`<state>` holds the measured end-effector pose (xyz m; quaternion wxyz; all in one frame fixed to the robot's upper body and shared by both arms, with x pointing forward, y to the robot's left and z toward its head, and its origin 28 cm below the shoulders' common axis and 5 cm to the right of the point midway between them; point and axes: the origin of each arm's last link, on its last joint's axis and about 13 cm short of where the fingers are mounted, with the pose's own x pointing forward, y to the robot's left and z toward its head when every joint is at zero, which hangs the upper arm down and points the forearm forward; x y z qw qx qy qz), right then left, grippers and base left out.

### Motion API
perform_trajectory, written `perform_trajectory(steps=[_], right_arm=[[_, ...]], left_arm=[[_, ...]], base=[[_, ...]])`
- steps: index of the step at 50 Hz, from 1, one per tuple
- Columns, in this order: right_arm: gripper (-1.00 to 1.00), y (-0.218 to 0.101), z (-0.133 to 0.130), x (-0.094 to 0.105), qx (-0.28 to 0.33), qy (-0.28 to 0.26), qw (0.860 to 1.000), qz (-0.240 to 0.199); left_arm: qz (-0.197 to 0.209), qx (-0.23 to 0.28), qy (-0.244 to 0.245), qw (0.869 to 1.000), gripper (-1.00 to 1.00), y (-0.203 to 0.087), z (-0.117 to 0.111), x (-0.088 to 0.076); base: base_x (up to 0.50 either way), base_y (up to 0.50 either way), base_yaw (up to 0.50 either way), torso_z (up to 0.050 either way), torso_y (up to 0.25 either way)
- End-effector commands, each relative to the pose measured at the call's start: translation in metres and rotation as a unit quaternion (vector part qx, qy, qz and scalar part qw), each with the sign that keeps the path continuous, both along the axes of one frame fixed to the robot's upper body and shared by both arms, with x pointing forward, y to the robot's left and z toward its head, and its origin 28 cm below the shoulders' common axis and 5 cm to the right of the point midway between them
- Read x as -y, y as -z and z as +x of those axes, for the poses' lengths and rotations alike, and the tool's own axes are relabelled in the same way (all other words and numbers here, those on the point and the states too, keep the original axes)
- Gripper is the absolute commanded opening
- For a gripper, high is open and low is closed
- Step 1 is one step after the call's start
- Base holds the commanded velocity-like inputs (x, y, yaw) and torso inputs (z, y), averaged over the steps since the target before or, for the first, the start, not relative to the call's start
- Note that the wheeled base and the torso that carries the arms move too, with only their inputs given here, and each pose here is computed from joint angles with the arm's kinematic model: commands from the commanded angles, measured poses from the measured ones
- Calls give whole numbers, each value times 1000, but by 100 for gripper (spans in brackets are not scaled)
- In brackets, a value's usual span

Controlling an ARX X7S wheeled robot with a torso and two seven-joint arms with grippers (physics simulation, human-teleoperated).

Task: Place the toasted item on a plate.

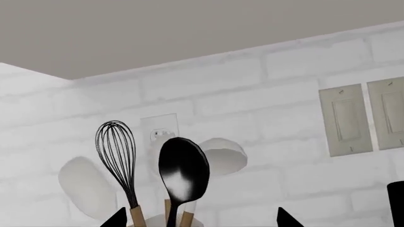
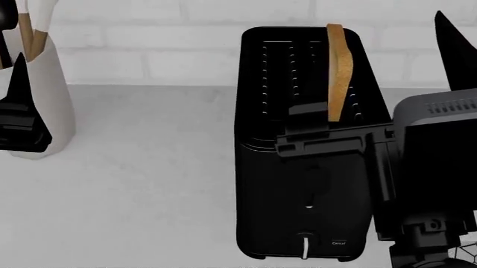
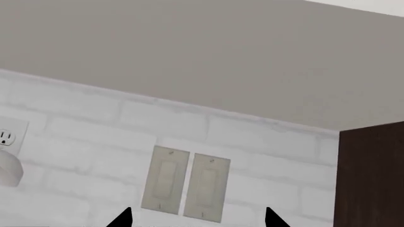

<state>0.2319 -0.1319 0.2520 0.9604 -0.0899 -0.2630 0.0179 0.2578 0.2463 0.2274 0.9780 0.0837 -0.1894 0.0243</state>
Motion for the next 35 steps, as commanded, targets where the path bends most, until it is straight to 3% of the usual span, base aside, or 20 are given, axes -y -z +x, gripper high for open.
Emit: perform_trajectory(steps=[1, 9, 15, 30, 35], right_arm=[[100, -1, -1, -2, -5, -3, 1000, 17], [100, -18, 5, -4, -59, 9, 998, 18], [100, -37, 7, -6, -79, 23, 997, -8], [100, -59, 15, -11, -160, 13, 987, 28], [100, -72, 18, -13, -193, 23, 981, 12]], left_arm=[[0, -1, 1, 1000, 100, 1, 1, 1], [-2, 1, 1, 1000, 100, -1, 2, 1], [-2, 0, 4, 1000, 100, 0, 2, 1], [-2, -4, 6, 1000, 100, 4, 2, 2], [-1, -5, 7, 1000, 100, 5, 4, 3]], base=[[0, 0, 0, 0, 0], [0, 0, 0, 0, 0], [0, 0, 0, 0, 0], [0, 0, 0, 0, 0], [0, 0, 0, 0, 0]])
